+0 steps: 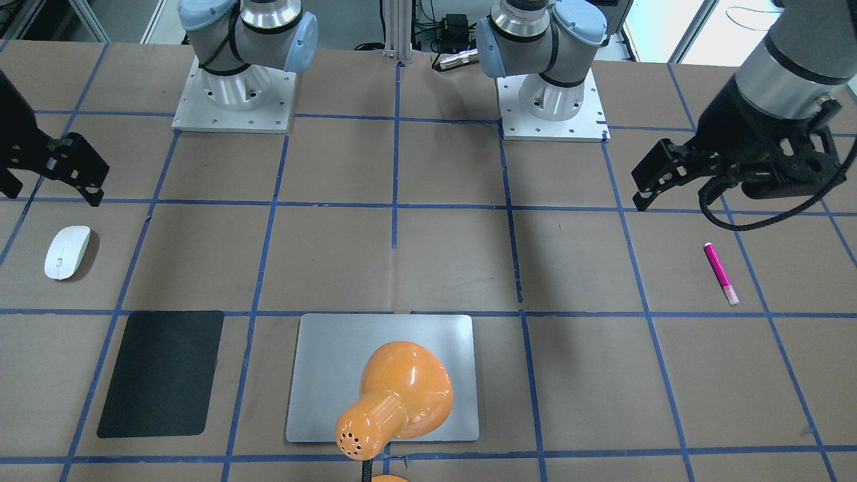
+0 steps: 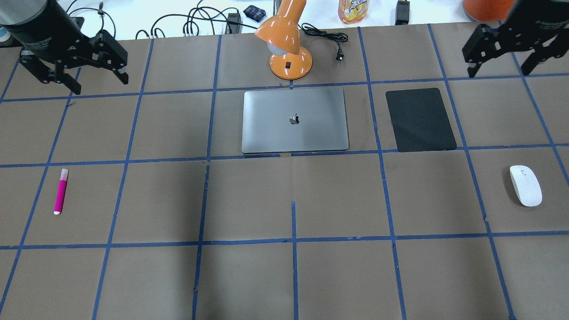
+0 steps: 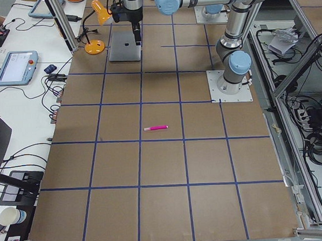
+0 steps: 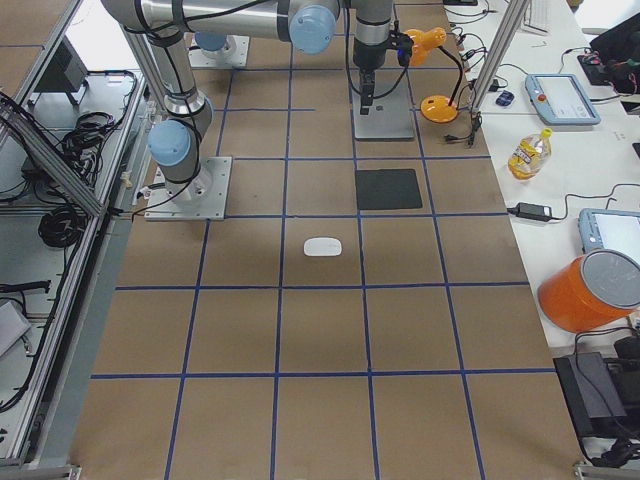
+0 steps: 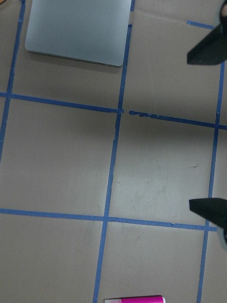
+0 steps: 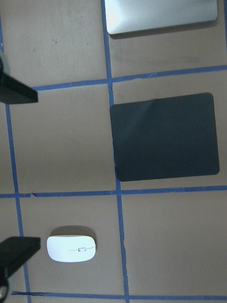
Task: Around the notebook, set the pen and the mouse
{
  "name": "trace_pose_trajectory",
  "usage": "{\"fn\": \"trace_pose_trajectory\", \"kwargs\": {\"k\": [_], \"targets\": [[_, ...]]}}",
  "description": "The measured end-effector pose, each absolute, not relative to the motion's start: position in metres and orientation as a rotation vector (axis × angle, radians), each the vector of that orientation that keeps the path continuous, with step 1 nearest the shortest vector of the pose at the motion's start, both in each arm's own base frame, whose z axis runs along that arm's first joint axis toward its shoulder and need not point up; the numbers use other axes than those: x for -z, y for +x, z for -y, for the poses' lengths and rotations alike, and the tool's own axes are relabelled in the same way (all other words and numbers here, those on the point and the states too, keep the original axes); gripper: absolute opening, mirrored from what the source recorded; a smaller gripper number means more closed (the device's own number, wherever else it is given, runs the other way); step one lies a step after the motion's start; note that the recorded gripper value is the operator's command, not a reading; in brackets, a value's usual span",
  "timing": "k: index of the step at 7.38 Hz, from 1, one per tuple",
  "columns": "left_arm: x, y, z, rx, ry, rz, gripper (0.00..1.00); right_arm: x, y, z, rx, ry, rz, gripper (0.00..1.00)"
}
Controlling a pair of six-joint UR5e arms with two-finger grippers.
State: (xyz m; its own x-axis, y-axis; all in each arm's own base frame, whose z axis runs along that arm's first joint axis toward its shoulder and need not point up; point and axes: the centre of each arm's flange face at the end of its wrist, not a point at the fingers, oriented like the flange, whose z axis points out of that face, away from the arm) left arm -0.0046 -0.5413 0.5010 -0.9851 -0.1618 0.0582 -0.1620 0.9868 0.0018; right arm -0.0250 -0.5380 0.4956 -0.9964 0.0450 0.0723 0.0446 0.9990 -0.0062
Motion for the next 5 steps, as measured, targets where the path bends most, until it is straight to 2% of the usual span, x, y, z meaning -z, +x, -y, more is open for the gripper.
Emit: {"fn": "trace_pose_trajectory", "kwargs": {"k": [2,5], "targets": [[-0.467,0.060,0.535,0.063,0.241,3.061,1.00,-0.477,-0.099,0.527,0.059,0.037,3.082,1.00],[-0.380,0.181,0.506,0.098,0.309,3.111,1.00,-0.416,-0.188,0.498,0.137,0.042,3.115,1.00]]}}
